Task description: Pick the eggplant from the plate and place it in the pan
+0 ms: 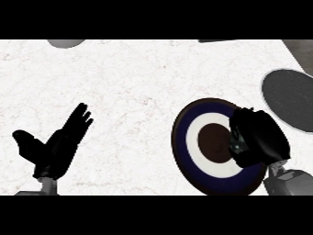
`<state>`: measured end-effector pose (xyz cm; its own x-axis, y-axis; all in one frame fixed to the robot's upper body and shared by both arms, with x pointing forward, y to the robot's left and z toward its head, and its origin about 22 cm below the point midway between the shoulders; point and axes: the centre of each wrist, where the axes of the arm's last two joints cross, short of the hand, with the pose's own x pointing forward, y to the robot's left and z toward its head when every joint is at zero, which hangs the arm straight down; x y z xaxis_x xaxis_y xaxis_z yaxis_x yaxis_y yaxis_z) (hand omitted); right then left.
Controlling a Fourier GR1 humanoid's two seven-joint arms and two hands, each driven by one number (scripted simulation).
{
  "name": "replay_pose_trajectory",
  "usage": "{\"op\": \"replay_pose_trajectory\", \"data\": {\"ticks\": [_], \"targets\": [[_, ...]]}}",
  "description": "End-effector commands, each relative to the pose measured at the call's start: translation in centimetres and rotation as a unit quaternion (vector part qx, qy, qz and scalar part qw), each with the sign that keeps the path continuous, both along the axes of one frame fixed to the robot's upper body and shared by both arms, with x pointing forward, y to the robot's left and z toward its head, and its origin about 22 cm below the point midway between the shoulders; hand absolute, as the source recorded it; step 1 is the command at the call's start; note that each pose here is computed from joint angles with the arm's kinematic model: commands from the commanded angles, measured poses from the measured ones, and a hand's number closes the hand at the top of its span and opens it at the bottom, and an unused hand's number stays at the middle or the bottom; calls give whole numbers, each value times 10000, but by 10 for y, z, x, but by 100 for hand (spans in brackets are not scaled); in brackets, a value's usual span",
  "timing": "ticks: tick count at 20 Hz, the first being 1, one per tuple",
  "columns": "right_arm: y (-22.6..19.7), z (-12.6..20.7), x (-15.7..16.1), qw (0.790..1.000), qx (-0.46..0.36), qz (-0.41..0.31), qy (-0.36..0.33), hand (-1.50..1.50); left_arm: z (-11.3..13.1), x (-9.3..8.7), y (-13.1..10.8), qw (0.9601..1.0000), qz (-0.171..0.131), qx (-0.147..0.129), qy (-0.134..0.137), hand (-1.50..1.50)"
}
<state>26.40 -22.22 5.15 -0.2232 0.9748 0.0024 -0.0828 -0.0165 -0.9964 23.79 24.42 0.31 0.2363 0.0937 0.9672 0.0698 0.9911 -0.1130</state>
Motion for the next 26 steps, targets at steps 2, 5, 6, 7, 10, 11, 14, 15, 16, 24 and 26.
{"op": "replay_pose_trajectory", "data": {"ticks": [2, 5, 6, 7, 10, 11, 14, 15, 16, 24, 26], "targets": [[-8, 38, -40, 9794, 1272, -1153, -1060, 150, 3, -1, -3, 9999, -119, 25, -46, 0], [-12, 54, -69, 9569, 2152, -1346, -1409, 150, 5, 7, -13, 9998, -172, -14, -116, 0], [-11, 68, -75, 9495, 2427, -1357, -1453, 150, 0, 1, 0, 9996, -264, -49, -99, 0], [-4, 76, -84, 9393, 2758, -1374, -1507, 150, 10, 9, -4, 9997, -194, 44, -142, 0], [-24, 73, -108, 9160, 3356, -1626, -1481, 150, 8, 2, -9, 9992, -366, -77, -108, 0], [-17, 75, -108, 9107, 3351, -1814, -1594, 150, 13, 7, -30, 9983, -561, -80, -125, 0], [-53, 57, -110, 8908, 3791, -1983, -1529, 150, 18, 9, -8, 9985, -528, -36, -135, 0], [-68, 74, -101, 8938, 3744, -1928, -1543, 150, 12, 20, -29, 9984, -528, 8, -224, 0], [-90, 69, -95, 8921, 3735, -1948, -1637, 150, 3, 20, -26, 9982, -554, -16, -210, 0], [-152, 36, -42, 9094, 2751, -2291, -2117, 150, 5, 13, -21, 9977, -662, -43, -170, 0], [-166, 32, -23, 9032, 2754, -2413, -2239, 150, 23, 23, -20, 9978, -634, 48, -191, 0]]}}
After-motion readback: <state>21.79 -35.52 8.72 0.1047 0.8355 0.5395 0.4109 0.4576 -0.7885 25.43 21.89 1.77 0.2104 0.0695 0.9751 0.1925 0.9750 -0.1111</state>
